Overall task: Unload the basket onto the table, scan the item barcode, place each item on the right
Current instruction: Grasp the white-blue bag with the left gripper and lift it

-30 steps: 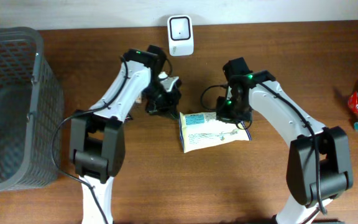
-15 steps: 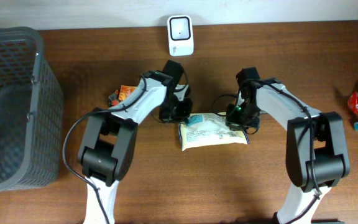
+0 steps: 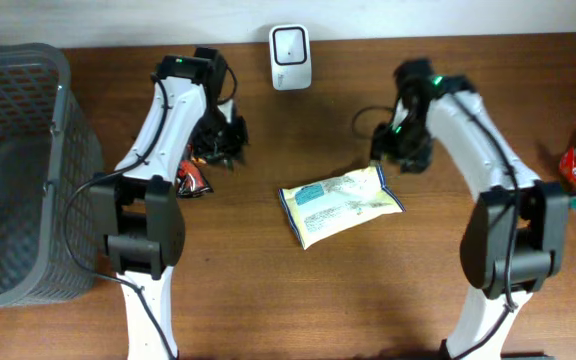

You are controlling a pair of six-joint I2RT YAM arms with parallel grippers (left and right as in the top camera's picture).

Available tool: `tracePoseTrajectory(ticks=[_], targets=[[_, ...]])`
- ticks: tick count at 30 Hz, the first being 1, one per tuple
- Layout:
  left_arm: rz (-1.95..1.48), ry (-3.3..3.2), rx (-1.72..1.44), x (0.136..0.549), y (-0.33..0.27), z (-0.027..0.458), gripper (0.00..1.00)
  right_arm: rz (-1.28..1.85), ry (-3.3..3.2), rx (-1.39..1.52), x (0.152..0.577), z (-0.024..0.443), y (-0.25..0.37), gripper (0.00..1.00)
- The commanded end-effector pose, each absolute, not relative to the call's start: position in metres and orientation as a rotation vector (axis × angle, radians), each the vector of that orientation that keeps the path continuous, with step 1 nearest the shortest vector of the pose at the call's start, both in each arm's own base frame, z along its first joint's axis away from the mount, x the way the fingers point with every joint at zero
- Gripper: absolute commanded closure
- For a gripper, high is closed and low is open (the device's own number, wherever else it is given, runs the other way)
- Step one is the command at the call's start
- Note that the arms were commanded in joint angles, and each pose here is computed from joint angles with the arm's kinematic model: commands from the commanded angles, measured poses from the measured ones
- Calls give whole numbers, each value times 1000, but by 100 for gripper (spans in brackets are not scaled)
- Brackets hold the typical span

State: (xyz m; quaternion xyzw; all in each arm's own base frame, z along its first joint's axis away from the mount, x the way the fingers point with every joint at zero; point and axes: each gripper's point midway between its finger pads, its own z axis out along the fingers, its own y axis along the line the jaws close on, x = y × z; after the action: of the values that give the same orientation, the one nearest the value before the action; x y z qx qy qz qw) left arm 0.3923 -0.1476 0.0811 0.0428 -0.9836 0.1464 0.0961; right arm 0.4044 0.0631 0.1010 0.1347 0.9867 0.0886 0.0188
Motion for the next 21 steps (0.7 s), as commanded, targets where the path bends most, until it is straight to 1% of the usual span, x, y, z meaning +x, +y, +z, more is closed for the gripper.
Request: tracePoseTrajectory(ticks=[1,3,4,6,8,9,12,13,14,16,17,20,21], targets=[[633,-2748,-158,348,-206,66,1,249,2978,547,420,127,24,1],[645,-2709,-235,326,-229,38,1,244,2954,635,421,127,-1,1],[669,-2703,-256,322,-236,30,1,243,2947,658,421,127,-8,1],[710,-2717,-285,318,-248,12,0,240,2937,695,420,127,-19,1],[724,-2735,-277,318,-253,1,2,240,2934,703,420,127,-21,1],[733,-2751,-263,320,-254,-6,7,240,2934,705,420,127,-22,2],[687,-2802,-282,326,-249,-16,52,240,2934,704,420,127,-21,1],[589,-2853,-280,333,-237,-22,69,240,2934,704,420,127,-21,1],[520,-2882,-245,337,-229,-26,76,240,2933,704,420,127,-21,1],[411,-2931,-204,347,-211,-29,94,240,2934,704,420,127,-21,1],[335,-2960,-175,356,-195,-26,100,240,2934,704,420,127,-21,2],[143,-3018,-115,380,-159,-5,100,240,2933,704,420,127,-21,1],[41,-3044,-88,393,-140,14,100,240,2933,704,420,127,-21,2]])
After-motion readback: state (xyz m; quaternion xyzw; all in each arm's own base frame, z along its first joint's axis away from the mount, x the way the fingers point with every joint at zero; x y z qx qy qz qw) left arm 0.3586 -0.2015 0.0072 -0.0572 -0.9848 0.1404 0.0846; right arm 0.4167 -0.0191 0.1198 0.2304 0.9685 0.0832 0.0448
